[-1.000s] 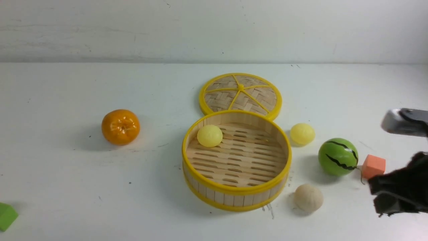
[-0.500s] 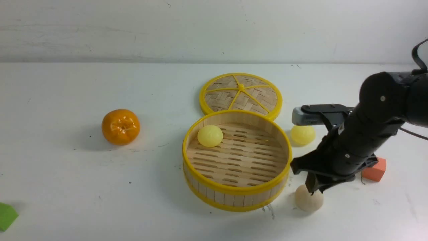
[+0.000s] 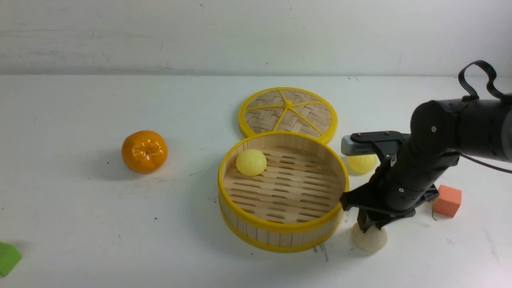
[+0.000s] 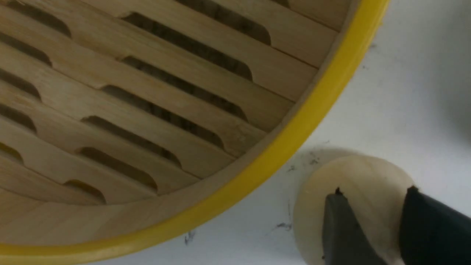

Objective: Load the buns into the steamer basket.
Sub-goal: Use the right arm to grab a steamed stuffed bun, then use the right arm to put the steamed stuffed bun into the steamer

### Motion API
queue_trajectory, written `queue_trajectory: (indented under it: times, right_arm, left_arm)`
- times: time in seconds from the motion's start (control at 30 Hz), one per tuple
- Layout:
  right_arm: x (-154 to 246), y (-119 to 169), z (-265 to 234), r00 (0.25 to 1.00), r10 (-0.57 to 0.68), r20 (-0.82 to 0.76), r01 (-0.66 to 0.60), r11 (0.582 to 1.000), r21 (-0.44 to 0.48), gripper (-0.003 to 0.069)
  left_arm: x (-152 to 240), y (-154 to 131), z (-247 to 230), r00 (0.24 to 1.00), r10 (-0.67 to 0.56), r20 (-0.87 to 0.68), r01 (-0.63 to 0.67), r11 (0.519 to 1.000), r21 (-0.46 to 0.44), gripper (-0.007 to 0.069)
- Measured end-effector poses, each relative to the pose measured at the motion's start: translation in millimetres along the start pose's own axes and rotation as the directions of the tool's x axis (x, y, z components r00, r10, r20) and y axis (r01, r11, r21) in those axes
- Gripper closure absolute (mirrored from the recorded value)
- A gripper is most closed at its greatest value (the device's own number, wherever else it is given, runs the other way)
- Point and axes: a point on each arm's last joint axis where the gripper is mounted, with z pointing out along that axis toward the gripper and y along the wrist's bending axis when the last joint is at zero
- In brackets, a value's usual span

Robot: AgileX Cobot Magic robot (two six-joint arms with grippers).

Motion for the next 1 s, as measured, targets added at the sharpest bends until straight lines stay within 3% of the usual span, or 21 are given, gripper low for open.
queue_trajectory:
  times: [0.17,0.27,0.3,0.4,0.53,0.73,1.0]
  right_arm:
    - [0,0,0,1.0,0.0,-0.002,0.0,1.0,0.0,0.0473]
    - [1,0,0,1.0,-0.002,-0.016,0.002,1.0,0.0,0.0561]
    - [2,0,0,1.0,-0.014,-0.025,0.014,1.0,0.0,0.0625]
    - [3,1,-6,0.999,-0.017,-0.028,0.017,1.0,-0.002,0.0657]
    - [-1,10,-40,0.999,-0.036,0.017,0.037,0.999,-0.029,0.0656]
    - [-19,55,-91,0.967,-0.137,0.216,0.166,0.979,-0.122,0.0651]
    - [-49,64,-23,0.976,-0.125,0.178,0.148,0.981,-0.124,0.0626]
  left_arm:
    - [0,0,0,1.0,0.0,0.0,0.0,1.0,0.0,0.0619]
    - [0,0,0,1.0,0.0,0.0,0.0,1.0,0.0,0.0616]
    - [0,0,0,1.0,0.0,0.0,0.0,1.0,0.0,0.0614]
    - [0,0,0,1.0,0.0,0.0,0.0,1.0,0.0,0.061]
    - [0,0,0,1.0,0.0,0.0,0.0,1.0,0.0,0.0607]
    - [0,0,0,1.0,0.0,0.0,0.0,1.0,0.0,0.0601]
    - [0,0,0,1.0,0.0,0.0,0.0,1.0,0.0,0.0595]
